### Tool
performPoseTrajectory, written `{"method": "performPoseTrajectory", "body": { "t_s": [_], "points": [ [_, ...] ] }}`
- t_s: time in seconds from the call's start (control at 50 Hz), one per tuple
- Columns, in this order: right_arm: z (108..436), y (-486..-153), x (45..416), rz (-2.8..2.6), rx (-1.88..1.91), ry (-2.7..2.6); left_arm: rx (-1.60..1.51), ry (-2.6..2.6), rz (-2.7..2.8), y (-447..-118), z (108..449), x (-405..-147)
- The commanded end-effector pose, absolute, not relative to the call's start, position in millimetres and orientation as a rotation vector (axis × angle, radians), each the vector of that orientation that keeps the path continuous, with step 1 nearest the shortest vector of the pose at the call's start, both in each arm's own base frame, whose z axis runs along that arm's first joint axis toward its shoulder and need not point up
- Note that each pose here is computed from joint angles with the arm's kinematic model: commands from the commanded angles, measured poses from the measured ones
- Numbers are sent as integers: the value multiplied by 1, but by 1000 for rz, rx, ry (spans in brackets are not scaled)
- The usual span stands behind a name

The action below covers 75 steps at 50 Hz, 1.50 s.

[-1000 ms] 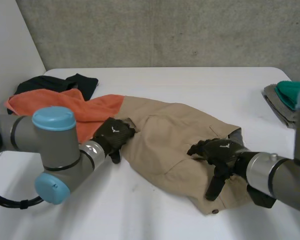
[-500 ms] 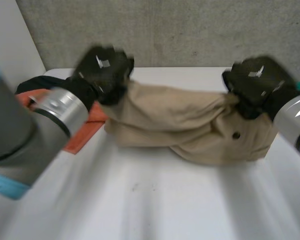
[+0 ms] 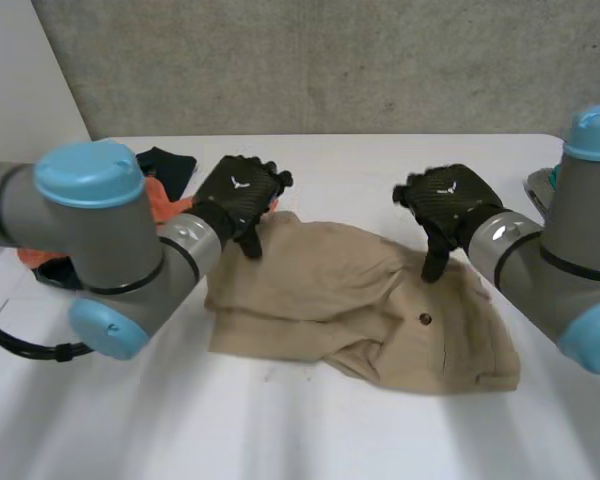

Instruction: Fold the laundry.

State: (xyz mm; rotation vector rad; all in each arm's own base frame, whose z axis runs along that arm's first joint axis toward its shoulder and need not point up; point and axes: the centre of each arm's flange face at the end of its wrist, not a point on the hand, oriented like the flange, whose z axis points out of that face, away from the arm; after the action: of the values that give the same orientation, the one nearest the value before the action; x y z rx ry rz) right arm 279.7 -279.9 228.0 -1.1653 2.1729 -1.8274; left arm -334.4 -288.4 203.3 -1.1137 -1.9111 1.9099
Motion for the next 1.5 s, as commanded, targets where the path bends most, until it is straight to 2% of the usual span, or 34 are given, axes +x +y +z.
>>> {"method": "performPoseTrajectory", "body": {
  "t_s": [0.02, 0.08, 0.18, 0.26, 0.34, 0.42, 0.58, 0.8, 0.92, 1.0, 1.2, 1.36, 1.5],
  "points": [
    [264, -282, 281, -1956, -981, 2102, -1144, -1843, 2042, -276, 241, -328],
    [286, -272, 274, -1972, -1003, 2072, -1118, -1850, 2082, -260, 256, -314],
    [299, -277, 243, -1900, -1097, 2198, -1122, -1923, 2045, -240, 250, -300],
    [282, -296, 222, -1766, -1154, 2308, -1146, -2053, 1937, -226, 222, -289],
    [259, -313, 228, -1682, -1202, 2299, -1155, -2132, 1871, -221, 202, -284],
    [232, -327, 233, -1595, -1215, 2318, -1181, -2184, 1797, -231, 174, -290],
    [181, -351, 244, -1536, -1281, 2266, -1192, -2207, 1760, -255, 148, -303],
    [155, -367, 250, -1522, -1273, 2247, -1214, -2210, 1756, -273, 130, -312],
    [154, -374, 252, -1560, -1272, 2229, -1207, -2189, 1795, -291, 125, -321],
    [155, -380, 253, -1609, -1275, 2208, -1218, -2149, 1866, -304, 135, -325],
    [164, -377, 252, -1640, -1296, 2193, -1241, -2132, 1910, -310, 144, -322],
    [170, -381, 255, -1678, -1313, 2139, -1331, -2069, 1886, -315, 134, -326],
    [177, -383, 262, -1653, -1335, 2050, -1340, -2056, 1909, -315, 140, -326]
  ]
}}
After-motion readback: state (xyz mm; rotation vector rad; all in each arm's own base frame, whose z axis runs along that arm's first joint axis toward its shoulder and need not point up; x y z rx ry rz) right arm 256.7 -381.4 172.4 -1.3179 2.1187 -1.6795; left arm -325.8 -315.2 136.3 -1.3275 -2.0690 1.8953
